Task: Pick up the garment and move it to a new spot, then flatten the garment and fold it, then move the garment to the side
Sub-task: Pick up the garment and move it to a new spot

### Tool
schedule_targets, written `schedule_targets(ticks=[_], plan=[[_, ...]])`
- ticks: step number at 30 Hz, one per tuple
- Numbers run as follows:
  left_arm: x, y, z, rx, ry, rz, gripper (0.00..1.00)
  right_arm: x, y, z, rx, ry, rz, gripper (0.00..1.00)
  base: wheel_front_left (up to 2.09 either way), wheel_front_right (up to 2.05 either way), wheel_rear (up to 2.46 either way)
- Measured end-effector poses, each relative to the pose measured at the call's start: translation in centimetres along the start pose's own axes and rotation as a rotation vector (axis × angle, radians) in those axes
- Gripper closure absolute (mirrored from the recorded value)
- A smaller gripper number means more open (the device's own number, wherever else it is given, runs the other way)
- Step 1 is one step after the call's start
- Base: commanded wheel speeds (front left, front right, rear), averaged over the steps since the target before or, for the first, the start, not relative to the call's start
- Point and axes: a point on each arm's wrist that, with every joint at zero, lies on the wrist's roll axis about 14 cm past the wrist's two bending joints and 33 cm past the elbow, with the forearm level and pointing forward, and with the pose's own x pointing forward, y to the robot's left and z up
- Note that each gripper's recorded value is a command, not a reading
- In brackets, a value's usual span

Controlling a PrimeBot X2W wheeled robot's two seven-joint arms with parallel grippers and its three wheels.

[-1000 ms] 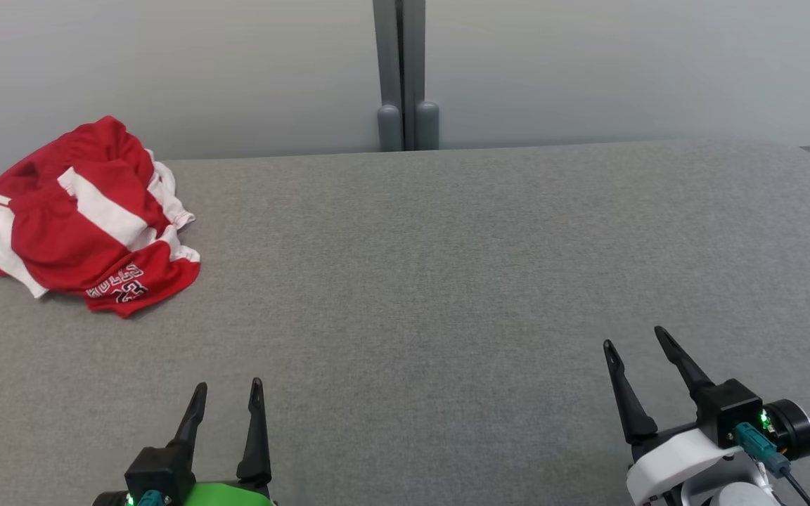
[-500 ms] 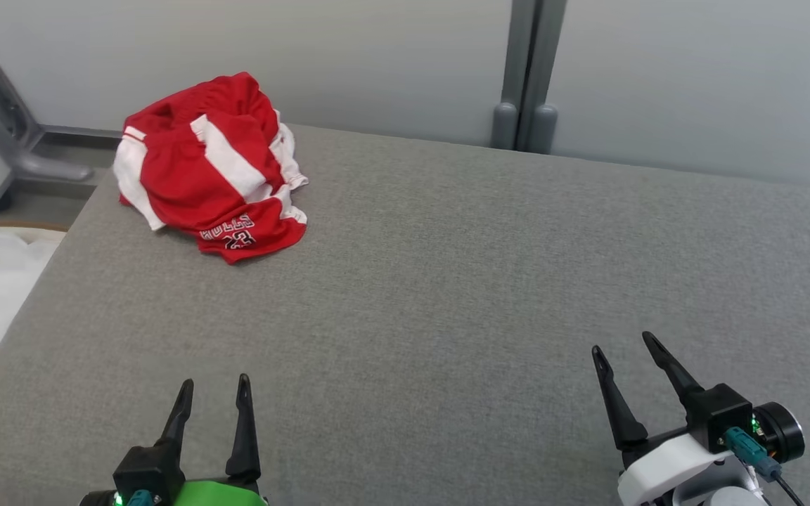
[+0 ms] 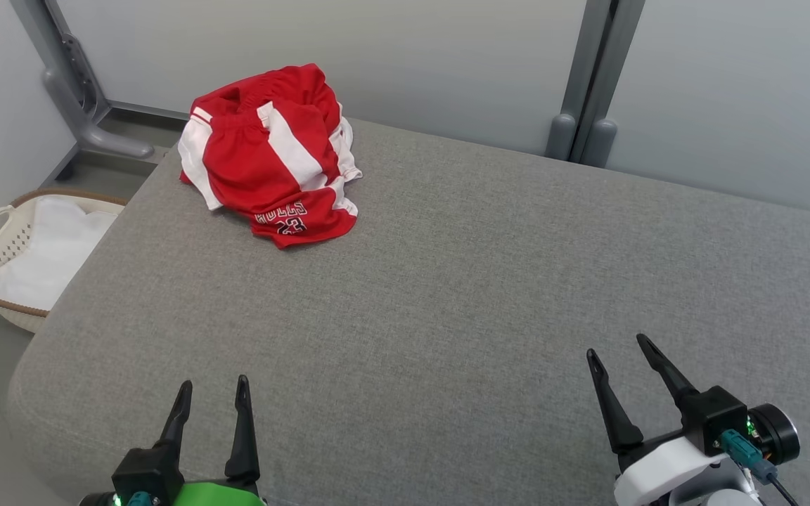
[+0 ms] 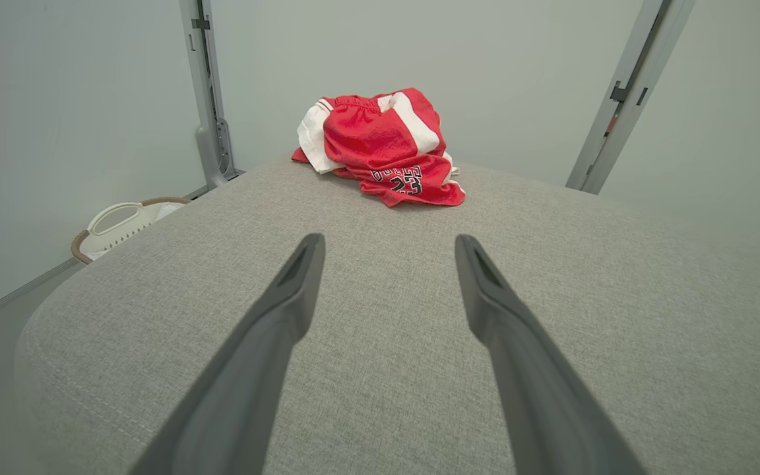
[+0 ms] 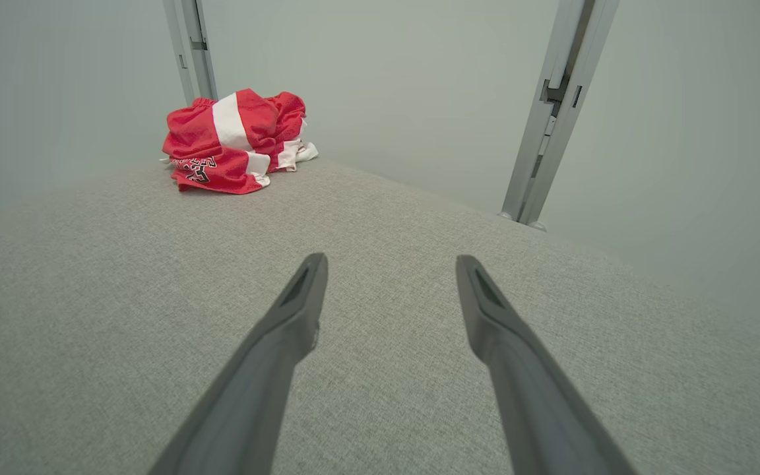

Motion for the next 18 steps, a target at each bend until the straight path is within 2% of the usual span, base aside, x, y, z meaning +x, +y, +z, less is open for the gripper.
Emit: schedule_targets(ticks=[8,13,18], plan=[[0.6,0.9,1.0,0.053,-0.024,0.016,0.00,-0.3,-0.4,-0.6,0.002,0.015,-0.010,0.00,0.00,0.00,0.00],[4.2,2.9,7.9,0.147,-0.211,0.028,0.00,0.1,-0.6,-0.7,-0.005,0.010,-0.008,0.00,0.00,0.00,0.00],[8.0,2.9,14.2,0.250,-0.363,-0.022,0.00,0.8,-1.2,-1.0,-0.025,0.011,-0.015,0.00,0.00,0.00,0.00]])
